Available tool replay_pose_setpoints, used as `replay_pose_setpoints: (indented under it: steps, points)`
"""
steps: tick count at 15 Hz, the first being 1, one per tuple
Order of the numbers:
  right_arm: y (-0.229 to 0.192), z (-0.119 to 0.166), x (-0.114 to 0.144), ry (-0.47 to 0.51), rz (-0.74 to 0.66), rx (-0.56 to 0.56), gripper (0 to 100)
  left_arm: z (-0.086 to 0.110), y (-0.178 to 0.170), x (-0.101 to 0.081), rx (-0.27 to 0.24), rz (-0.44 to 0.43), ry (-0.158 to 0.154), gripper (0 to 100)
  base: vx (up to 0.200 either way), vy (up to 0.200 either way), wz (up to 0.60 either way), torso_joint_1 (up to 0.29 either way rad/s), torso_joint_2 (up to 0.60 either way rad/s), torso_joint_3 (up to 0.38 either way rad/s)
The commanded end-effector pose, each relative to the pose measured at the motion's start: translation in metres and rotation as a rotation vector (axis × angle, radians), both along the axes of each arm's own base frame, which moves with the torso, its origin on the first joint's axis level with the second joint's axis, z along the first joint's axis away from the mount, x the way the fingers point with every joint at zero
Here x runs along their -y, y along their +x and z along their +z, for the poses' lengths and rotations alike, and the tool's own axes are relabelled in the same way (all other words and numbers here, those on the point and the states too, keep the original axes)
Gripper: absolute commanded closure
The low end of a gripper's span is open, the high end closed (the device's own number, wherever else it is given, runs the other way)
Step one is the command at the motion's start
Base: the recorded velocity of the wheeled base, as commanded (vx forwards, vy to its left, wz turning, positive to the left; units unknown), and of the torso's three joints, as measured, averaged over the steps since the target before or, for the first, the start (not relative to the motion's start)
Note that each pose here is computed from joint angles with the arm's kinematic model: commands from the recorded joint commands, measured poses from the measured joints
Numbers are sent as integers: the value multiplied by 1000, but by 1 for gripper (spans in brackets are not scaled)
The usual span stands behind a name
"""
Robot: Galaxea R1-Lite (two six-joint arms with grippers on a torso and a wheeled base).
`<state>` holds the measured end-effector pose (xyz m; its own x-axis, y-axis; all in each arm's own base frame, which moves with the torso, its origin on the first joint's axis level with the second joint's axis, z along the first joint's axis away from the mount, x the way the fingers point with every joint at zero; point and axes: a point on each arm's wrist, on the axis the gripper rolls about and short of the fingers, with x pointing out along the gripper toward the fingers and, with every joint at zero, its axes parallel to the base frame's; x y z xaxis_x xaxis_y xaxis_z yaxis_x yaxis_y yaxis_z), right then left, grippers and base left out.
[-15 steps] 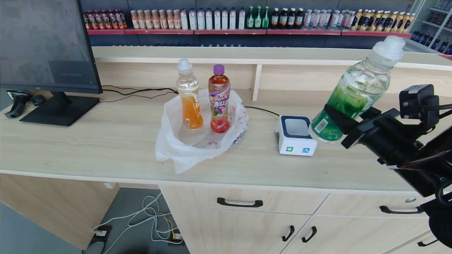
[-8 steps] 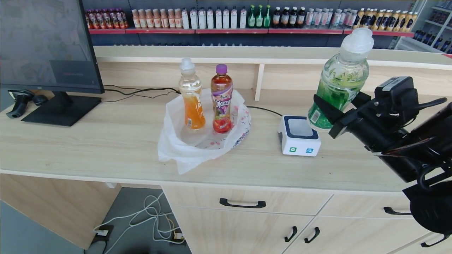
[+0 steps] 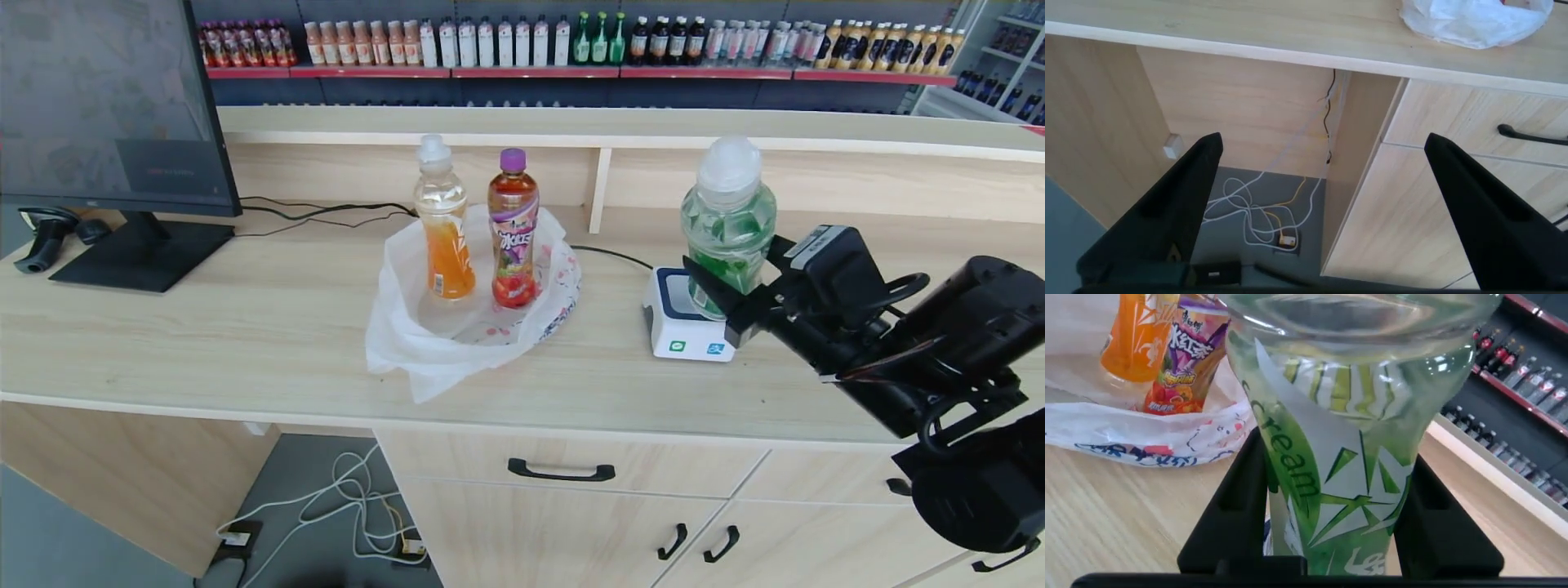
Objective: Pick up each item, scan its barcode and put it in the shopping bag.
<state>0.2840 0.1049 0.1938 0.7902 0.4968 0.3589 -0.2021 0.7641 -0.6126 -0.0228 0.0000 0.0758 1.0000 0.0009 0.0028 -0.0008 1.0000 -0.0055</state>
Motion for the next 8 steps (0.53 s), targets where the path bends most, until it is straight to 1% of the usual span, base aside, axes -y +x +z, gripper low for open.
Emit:
replay_pose_setpoints:
  steps: [1,2,4,6,8]
  points:
    - [2,3,0,-5,-6,19,100,0,0,0,0,1,-1,0,0,0,0,0,0,0]
    - [5,11,-2,-9,-6,62,100,0,0,0,0,1,-1,0,0,0,0,0,0,0]
    - [10,17,-5,-24,9,107,100,0,0,0,0,1,-1,0,0,0,0,0,0,0]
    - [14,26,-10,-74,109,177,100,0,0,0,0,-1,1,0,0,0,0,0,0,0]
    - [15,20,-10,-120,129,184,100,0,0,0,0,-1,1,0,0,0,0,0,0,0]
